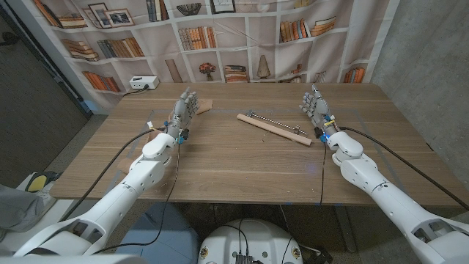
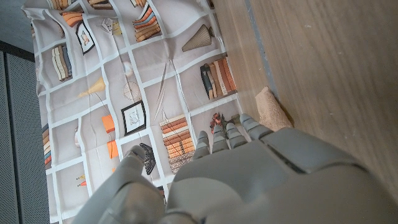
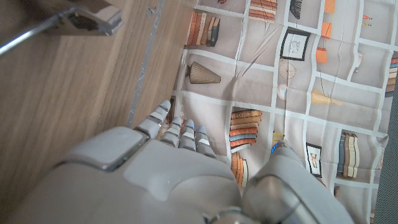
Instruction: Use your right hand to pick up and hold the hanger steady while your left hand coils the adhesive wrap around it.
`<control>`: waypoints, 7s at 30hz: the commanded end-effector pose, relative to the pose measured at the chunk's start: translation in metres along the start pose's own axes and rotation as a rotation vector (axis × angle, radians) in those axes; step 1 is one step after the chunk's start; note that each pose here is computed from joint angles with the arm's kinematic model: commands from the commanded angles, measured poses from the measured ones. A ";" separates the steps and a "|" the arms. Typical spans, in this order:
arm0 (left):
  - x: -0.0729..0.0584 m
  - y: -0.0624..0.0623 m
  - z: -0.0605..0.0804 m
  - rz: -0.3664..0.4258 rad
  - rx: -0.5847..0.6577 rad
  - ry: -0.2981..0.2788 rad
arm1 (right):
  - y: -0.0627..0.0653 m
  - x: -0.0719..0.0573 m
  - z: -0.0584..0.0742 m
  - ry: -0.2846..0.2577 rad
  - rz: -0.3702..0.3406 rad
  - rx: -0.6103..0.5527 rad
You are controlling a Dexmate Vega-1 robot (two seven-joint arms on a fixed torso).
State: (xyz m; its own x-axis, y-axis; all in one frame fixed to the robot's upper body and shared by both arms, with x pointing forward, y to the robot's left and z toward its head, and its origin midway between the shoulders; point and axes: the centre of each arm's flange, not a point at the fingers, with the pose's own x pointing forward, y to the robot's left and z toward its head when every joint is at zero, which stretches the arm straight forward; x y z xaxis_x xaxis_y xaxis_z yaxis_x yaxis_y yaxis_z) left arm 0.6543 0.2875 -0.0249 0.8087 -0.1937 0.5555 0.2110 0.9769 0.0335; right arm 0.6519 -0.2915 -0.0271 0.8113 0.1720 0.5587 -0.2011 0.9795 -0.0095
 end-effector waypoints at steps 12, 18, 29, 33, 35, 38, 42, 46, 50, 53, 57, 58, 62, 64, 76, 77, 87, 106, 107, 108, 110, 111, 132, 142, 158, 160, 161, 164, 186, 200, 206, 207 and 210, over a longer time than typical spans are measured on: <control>-0.002 -0.002 -0.003 0.005 -0.012 -0.006 | 0.004 -0.002 0.006 0.000 0.026 -0.038; -0.005 -0.001 -0.003 0.005 -0.013 -0.007 | 0.010 -0.003 0.010 -0.011 0.042 -0.068; -0.009 0.001 0.000 0.001 0.007 -0.009 | 0.015 -0.007 0.015 -0.015 0.044 -0.111; -0.009 0.000 -0.002 0.006 -0.031 -0.010 | 0.014 -0.011 0.017 -0.015 0.045 -0.136; -0.007 -0.001 -0.001 0.008 -0.015 -0.015 | 0.013 -0.014 0.017 -0.010 0.045 -0.147; -0.005 -0.006 0.001 0.010 -0.019 -0.023 | 0.011 -0.019 0.019 -0.002 0.050 -0.168; -0.004 -0.014 0.002 -0.004 -0.011 -0.027 | 0.010 -0.023 0.023 -0.004 0.057 -0.191; -0.006 -0.017 0.002 0.017 -0.027 -0.034 | 0.010 -0.023 0.027 -0.008 0.060 -0.207; -0.010 -0.023 0.002 0.029 -0.023 -0.046 | 0.009 -0.024 0.028 -0.007 0.073 -0.230; -0.012 -0.026 0.003 0.029 -0.016 -0.043 | 0.007 -0.025 0.029 -0.003 0.082 -0.240; -0.013 -0.028 0.005 0.042 -0.013 -0.052 | 0.004 -0.025 0.028 0.004 0.086 -0.235; -0.012 -0.029 0.005 0.042 -0.012 -0.052 | 0.003 -0.026 0.029 0.002 0.084 -0.241; -0.007 -0.033 0.001 0.029 -0.022 -0.046 | 0.002 -0.027 0.033 0.006 0.066 -0.279; -0.004 -0.036 0.002 0.017 -0.012 -0.048 | 0.002 -0.026 0.034 0.004 0.070 -0.293; 0.008 -0.046 0.002 -0.001 0.006 -0.031 | -0.001 -0.027 0.038 0.007 0.068 -0.331; 0.009 -0.047 0.003 0.000 0.010 -0.034 | -0.001 -0.026 0.038 0.010 0.070 -0.331; 0.011 -0.041 0.003 -0.006 -0.007 -0.019 | 0.001 -0.031 0.043 0.004 0.054 -0.409; 0.006 -0.035 -0.002 -0.002 -0.003 0.004 | 0.019 -0.036 0.047 0.003 0.044 -0.537; 0.006 -0.034 -0.002 -0.003 -0.001 0.004 | 0.020 -0.036 0.047 0.001 0.045 -0.542; 0.006 -0.034 -0.002 -0.003 -0.001 0.005 | 0.020 -0.036 0.048 -0.001 0.044 -0.546; 0.006 -0.033 -0.002 -0.004 0.000 0.006 | 0.022 -0.036 0.048 -0.002 0.044 -0.555; 0.006 -0.032 -0.002 -0.003 0.001 0.006 | 0.022 -0.036 0.049 -0.002 0.045 -0.561; 0.005 -0.022 0.001 0.005 0.020 0.004 | 0.033 -0.041 0.053 0.003 0.072 -0.655; 0.002 -0.021 0.002 0.012 0.025 0.011 | 0.033 -0.045 0.055 0.009 0.084 -0.687; 0.013 -0.024 0.010 -0.020 0.043 0.005 | 0.039 -0.049 0.063 -0.005 0.065 -0.776; 0.013 -0.024 0.011 -0.021 0.045 0.005 | 0.039 -0.049 0.063 -0.004 0.064 -0.785; 0.013 -0.023 0.011 -0.020 0.046 0.003 | 0.040 -0.050 0.063 -0.011 0.058 -0.788; 0.012 -0.023 0.012 -0.021 0.049 -0.003 | 0.041 -0.052 0.064 -0.038 0.038 -0.781; 0.009 -0.025 0.005 -0.021 0.056 0.011 | 0.052 -0.055 0.075 -0.002 0.083 -0.952; 0.009 -0.025 0.006 -0.028 0.066 0.015 | 0.056 -0.060 0.077 -0.007 0.058 -1.011; 0.010 -0.024 0.006 -0.030 0.068 0.019 | 0.058 -0.061 0.075 -0.007 0.039 -1.015; 0.010 -0.024 0.006 -0.031 0.068 0.019 | 0.058 -0.061 0.075 -0.007 0.036 -1.018; 0.010 -0.023 0.006 -0.032 0.067 0.019 | 0.059 -0.061 0.076 -0.008 0.032 -1.034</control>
State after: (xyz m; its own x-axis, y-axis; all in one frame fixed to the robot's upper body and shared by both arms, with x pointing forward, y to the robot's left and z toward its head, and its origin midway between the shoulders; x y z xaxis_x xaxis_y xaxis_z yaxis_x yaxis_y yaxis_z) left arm 0.6536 0.2626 -0.0156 0.8103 -0.2205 0.5429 0.1974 0.9751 0.1014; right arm 0.5512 -0.2543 0.0014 0.8102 0.2215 0.5427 0.3187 0.6107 -0.7249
